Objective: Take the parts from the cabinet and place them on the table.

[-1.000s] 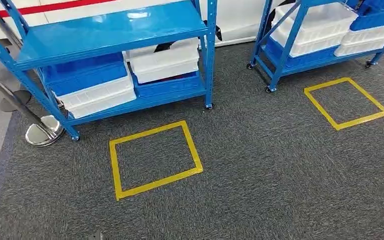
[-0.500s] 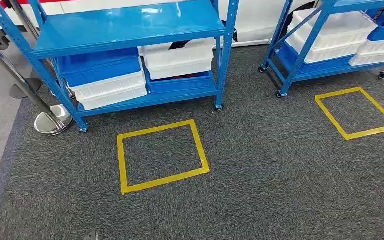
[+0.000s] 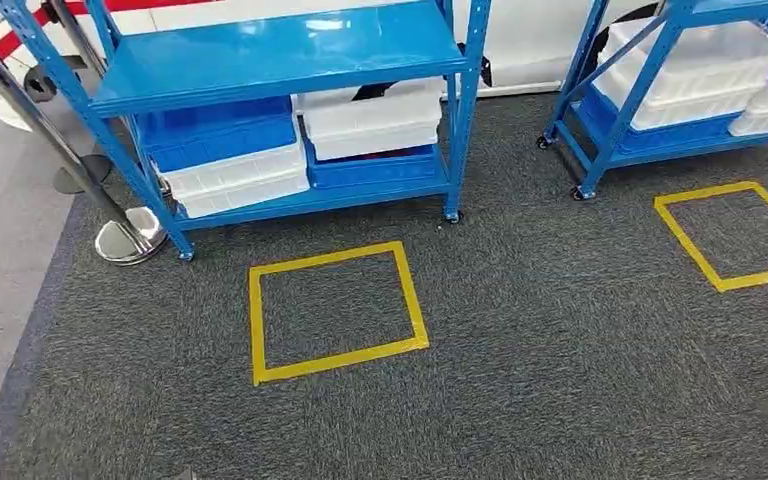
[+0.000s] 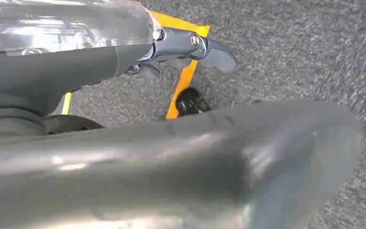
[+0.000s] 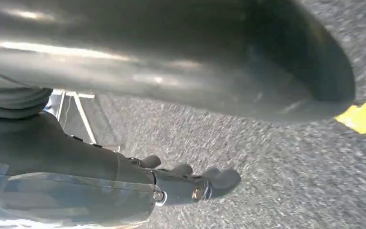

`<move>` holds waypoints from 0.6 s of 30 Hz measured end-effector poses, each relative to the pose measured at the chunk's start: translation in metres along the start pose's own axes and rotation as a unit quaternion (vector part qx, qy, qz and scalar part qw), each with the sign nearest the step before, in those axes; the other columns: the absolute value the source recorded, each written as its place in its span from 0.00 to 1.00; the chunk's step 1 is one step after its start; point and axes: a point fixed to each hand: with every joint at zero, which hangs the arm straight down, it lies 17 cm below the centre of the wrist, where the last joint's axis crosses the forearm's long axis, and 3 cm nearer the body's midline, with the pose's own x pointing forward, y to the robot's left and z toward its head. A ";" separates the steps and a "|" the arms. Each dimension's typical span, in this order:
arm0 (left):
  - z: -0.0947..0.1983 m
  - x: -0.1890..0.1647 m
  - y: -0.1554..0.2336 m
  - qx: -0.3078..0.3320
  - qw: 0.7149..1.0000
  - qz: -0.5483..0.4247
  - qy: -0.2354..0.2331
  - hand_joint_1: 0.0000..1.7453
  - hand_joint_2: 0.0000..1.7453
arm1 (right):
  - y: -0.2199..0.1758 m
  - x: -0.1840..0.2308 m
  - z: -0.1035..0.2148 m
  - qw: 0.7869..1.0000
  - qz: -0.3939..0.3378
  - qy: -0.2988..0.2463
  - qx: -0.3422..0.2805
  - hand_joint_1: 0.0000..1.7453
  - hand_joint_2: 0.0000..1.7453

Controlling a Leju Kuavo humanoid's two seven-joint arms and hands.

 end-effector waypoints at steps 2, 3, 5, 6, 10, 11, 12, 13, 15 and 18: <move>0.000 0.000 0.000 -0.001 1.000 0.000 0.000 0.00 0.00 | 0.003 -0.002 0.001 1.000 0.000 0.003 0.004 0.00 0.00; 0.000 -0.001 0.001 -0.001 1.000 0.000 0.001 0.00 0.00 | 0.004 -0.002 0.001 1.000 0.000 0.003 0.004 0.00 0.00; 0.000 -0.002 0.002 0.000 1.000 0.000 0.002 0.00 0.00 | 0.004 -0.001 0.001 1.000 -0.001 0.004 0.004 0.00 0.00; 0.000 -0.002 0.002 0.000 1.000 0.000 0.001 0.00 0.00 | 0.003 -0.001 0.001 1.000 -0.001 0.004 0.004 0.00 0.00; 0.000 0.000 0.000 0.000 1.000 0.000 0.001 0.00 0.00 | 0.004 0.001 0.001 1.000 -0.003 0.005 0.003 0.00 0.00; 0.000 -0.001 0.001 0.000 1.000 0.000 0.001 0.00 0.00 | 0.004 0.001 0.001 1.000 -0.003 0.005 0.003 0.00 0.00; 0.000 -0.001 0.001 0.000 1.000 0.000 0.001 0.00 0.00 | 0.003 0.001 0.001 1.000 -0.004 0.004 0.002 0.00 0.00; 0.000 -0.001 0.001 0.000 1.000 0.000 0.002 0.00 0.00 | 0.003 0.001 0.001 1.000 -0.004 0.005 0.002 0.00 0.00; 0.000 0.000 0.000 -0.001 1.000 0.000 0.001 0.00 0.00 | 0.004 0.000 0.001 1.000 -0.004 0.006 0.003 0.00 0.00; 0.000 -0.002 0.001 0.000 1.000 0.000 0.002 0.00 0.00 | 0.004 0.000 0.001 1.000 -0.006 0.006 0.004 0.00 0.00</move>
